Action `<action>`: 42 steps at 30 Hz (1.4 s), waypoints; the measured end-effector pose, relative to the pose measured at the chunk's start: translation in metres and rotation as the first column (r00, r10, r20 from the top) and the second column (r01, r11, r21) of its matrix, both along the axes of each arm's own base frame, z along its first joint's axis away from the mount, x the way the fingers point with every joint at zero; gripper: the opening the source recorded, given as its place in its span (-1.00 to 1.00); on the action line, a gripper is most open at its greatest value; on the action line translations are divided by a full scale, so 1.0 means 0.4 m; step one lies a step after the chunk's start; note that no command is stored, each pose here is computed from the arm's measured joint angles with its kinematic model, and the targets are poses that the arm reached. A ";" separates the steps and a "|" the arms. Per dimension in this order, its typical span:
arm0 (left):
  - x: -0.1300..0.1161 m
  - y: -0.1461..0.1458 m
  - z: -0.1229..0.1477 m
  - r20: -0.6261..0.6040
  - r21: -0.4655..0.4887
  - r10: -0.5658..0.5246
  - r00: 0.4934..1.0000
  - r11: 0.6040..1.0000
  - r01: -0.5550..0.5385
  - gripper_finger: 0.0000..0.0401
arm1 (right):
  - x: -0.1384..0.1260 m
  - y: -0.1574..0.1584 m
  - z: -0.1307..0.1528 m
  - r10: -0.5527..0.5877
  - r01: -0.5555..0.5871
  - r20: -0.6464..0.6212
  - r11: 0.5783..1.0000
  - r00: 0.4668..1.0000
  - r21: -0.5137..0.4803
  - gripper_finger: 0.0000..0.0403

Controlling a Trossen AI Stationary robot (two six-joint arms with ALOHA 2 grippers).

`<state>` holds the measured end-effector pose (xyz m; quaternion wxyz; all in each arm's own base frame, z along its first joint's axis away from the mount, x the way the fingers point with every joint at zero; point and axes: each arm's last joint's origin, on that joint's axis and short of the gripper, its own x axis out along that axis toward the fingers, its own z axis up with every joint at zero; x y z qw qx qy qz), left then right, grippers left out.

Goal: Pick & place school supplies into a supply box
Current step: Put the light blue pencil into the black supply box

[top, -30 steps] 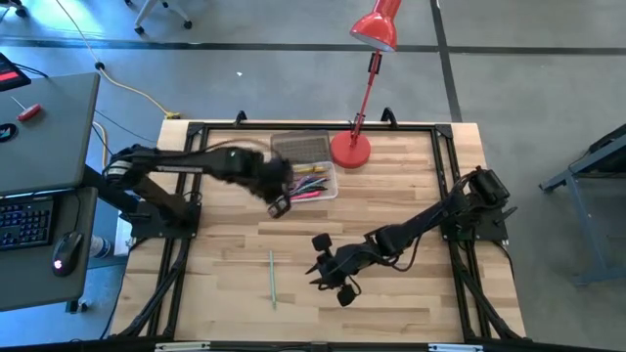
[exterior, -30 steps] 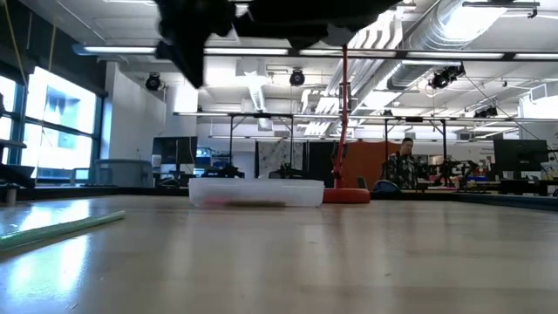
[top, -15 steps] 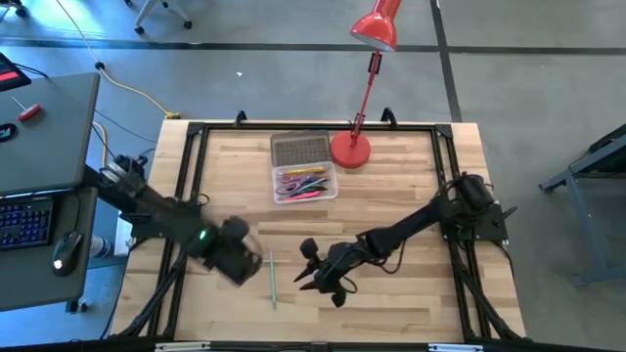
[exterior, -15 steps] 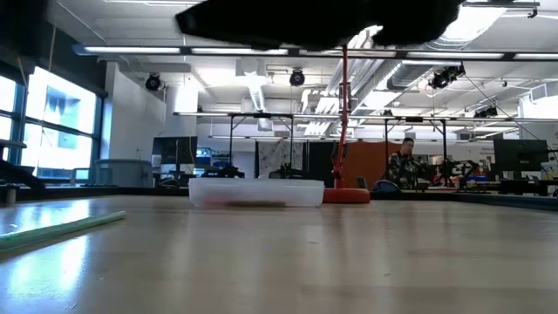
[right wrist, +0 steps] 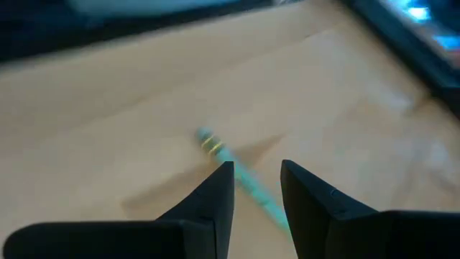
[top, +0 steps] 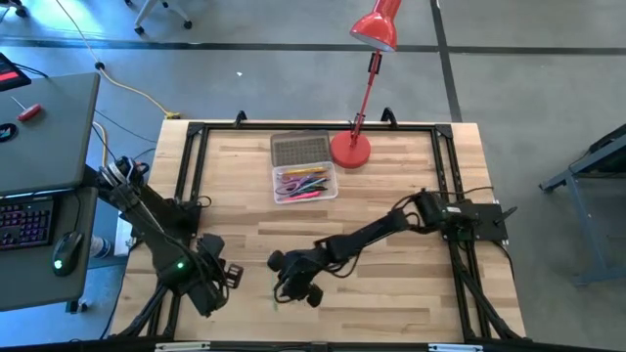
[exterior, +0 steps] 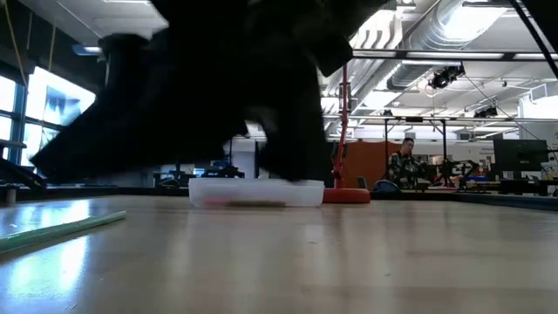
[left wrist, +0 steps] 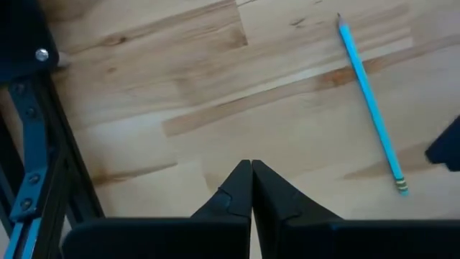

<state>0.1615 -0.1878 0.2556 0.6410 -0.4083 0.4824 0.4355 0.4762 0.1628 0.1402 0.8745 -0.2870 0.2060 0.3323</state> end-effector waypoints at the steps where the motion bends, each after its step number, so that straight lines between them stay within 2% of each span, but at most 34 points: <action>1: 0.001 0.001 0.000 -0.001 0.002 0.002 1.000 1.000 -0.002 -0.82 | 0.004 0.002 -0.010 0.032 -0.032 -0.019 0.999 0.999 -0.024 -0.53; 10: 0.001 0.001 0.000 -0.006 0.011 -0.046 0.999 0.999 0.046 -0.82 | 0.070 0.032 -0.022 0.145 -0.145 0.007 0.988 0.989 -0.055 -0.53; 15: 0.001 0.001 0.000 -0.006 0.012 -0.049 0.999 0.999 0.049 -0.84 | 0.070 0.013 -0.026 0.158 -0.162 -0.042 0.980 0.986 -0.116 -0.53; 26: 0.002 0.001 0.000 -0.006 0.011 -0.056 0.998 0.998 0.056 -0.81 | 0.079 -0.033 -0.042 0.136 -0.144 -0.070 0.981 0.988 -0.129 -0.53; 33: 0.003 -0.001 0.000 0.000 0.004 -0.056 0.998 0.998 0.056 -0.85 | 0.067 -0.048 -0.054 0.148 -0.169 -0.164 0.978 0.975 -0.122 -0.54; 39: 0.003 -0.001 0.000 0.000 0.003 -0.056 0.998 0.998 0.056 -0.80 | 0.052 -0.040 -0.059 0.161 -0.190 -0.226 0.975 0.961 -0.112 -0.69; 42: 0.003 -0.001 0.000 0.001 0.003 -0.056 0.998 0.998 0.056 -0.80 | 0.049 -0.028 -0.059 0.186 -0.220 -0.206 0.963 0.961 -0.156 -0.81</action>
